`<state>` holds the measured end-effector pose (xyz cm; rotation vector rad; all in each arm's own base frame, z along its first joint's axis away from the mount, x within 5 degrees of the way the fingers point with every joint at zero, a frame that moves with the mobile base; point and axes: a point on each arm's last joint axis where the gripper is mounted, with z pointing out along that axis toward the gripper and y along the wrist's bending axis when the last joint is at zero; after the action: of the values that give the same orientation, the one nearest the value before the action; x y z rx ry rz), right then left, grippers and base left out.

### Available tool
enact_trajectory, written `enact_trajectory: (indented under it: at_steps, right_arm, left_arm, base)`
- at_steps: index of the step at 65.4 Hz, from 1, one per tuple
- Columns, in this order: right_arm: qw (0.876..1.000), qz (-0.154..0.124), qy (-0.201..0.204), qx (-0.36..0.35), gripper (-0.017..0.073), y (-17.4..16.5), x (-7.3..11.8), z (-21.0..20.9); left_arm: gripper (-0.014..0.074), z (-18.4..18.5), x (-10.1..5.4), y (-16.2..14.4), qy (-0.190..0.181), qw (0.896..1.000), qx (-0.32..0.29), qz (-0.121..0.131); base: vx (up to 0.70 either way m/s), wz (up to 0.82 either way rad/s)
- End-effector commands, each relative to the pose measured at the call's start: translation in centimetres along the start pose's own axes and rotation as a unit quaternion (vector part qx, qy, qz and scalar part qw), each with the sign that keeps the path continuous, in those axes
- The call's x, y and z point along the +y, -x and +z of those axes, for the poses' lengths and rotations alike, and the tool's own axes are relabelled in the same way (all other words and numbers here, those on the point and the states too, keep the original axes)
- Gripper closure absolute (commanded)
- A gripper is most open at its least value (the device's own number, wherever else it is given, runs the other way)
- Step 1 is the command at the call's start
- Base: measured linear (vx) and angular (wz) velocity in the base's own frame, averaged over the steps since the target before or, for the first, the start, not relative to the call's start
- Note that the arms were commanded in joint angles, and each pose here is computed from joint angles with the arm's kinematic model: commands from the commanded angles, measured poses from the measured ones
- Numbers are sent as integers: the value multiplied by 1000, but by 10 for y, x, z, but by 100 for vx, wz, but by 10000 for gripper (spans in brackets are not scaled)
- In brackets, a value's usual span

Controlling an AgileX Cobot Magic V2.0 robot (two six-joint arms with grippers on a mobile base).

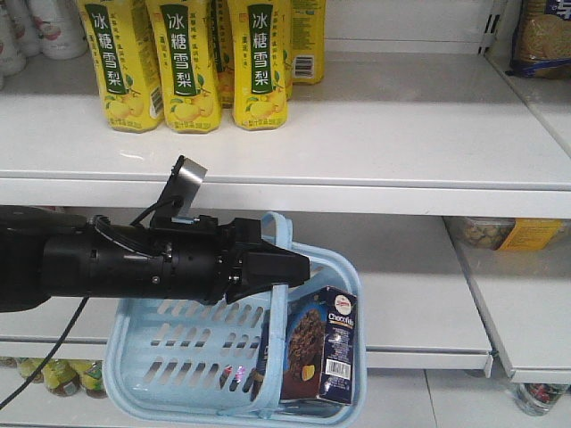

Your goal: Left arm holds basket, right arm returns cookies

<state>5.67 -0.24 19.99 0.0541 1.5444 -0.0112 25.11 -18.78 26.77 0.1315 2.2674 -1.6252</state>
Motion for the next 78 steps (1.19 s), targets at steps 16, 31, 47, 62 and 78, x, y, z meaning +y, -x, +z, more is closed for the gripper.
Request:
enact_trajectory:
  at_steps: [16,31,47,62,78]
  right_arm:
    - [999,-6,-2,-35,566,2,0,-1]
    - [999,-6,-2,-35,566,2,0,-1]
    - [999,-6,-2,-35,566,2,0,-1]
    - [991,12,1,-130,566,20,0,-4]
    - [997,23,1,-72,566,63,1,4]
  left_arm:
    - [596,-7,-21,12,-45,998,-46,-8]
    - [596,-7,-21,12,-45,998,-46,-8]
    - [596,-7,-21,12,-45,998,-46,-8]
    - [596,-7,-21,12,-45,998,-46,-8]
    - [596,-7,-21,12,-45,998,-46,-8]
  base:
    - [0,0]
    - [0,0]
    - [0,0]
    - [0,0]
    - [0,0]
